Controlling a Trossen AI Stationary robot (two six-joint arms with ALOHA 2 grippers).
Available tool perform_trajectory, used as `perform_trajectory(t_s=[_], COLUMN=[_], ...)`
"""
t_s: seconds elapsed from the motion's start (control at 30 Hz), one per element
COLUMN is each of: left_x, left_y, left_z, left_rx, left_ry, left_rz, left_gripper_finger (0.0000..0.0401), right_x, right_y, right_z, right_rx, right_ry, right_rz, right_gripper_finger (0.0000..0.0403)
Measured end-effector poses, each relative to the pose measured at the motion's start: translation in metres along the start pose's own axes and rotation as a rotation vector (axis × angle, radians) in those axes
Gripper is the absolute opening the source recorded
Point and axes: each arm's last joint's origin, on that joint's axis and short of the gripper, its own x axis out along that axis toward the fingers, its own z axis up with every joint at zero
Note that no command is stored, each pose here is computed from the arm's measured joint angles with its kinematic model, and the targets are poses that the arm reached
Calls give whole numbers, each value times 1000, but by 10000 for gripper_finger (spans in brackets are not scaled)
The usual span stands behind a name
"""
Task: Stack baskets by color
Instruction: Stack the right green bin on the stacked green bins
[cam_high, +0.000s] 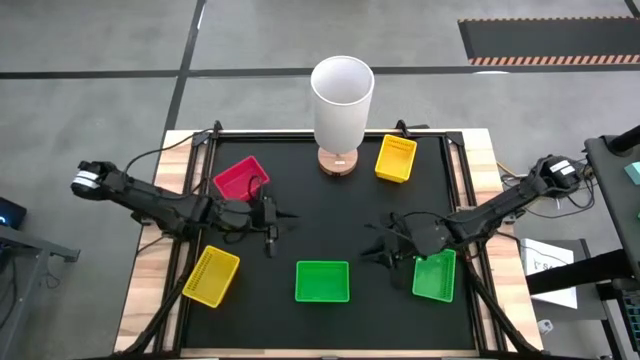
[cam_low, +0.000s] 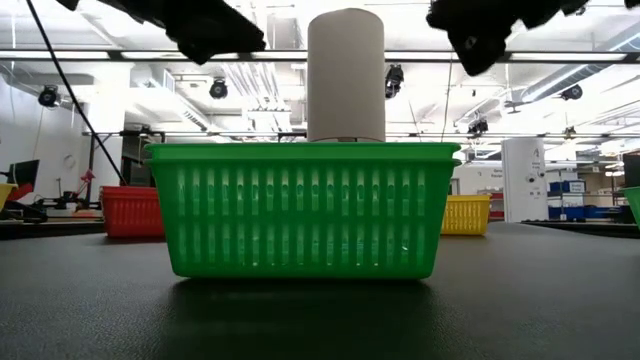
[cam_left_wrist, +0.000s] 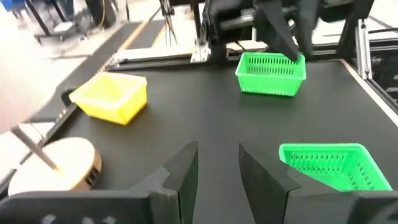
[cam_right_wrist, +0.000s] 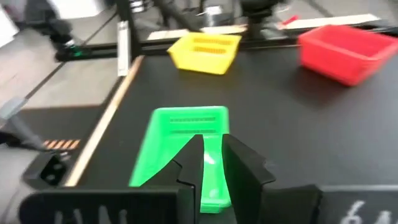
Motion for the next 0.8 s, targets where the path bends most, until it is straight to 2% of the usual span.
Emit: perform_trajectory(t_s=[0.23, 0.5, 0.7, 0.8], left_x=[0, 1, 1, 0], left_y=[0, 0, 0, 0], left_z=[2, 1, 2, 2], left_rx=[35, 45, 45, 49], left_ry=[-19, -14, -16, -16], left_rz=[6, 4, 3, 3], left_gripper_finger=[100, 100, 100, 100], right_x=[20, 41, 47, 42], right_y=[29, 62, 72, 75], right_z=[24, 32, 34, 25], right_rx=[50, 147, 443, 592], right_ry=[155, 435, 708, 886], right_rz=[27, -46, -266, -400], right_gripper_finger=[34, 45, 96, 128])
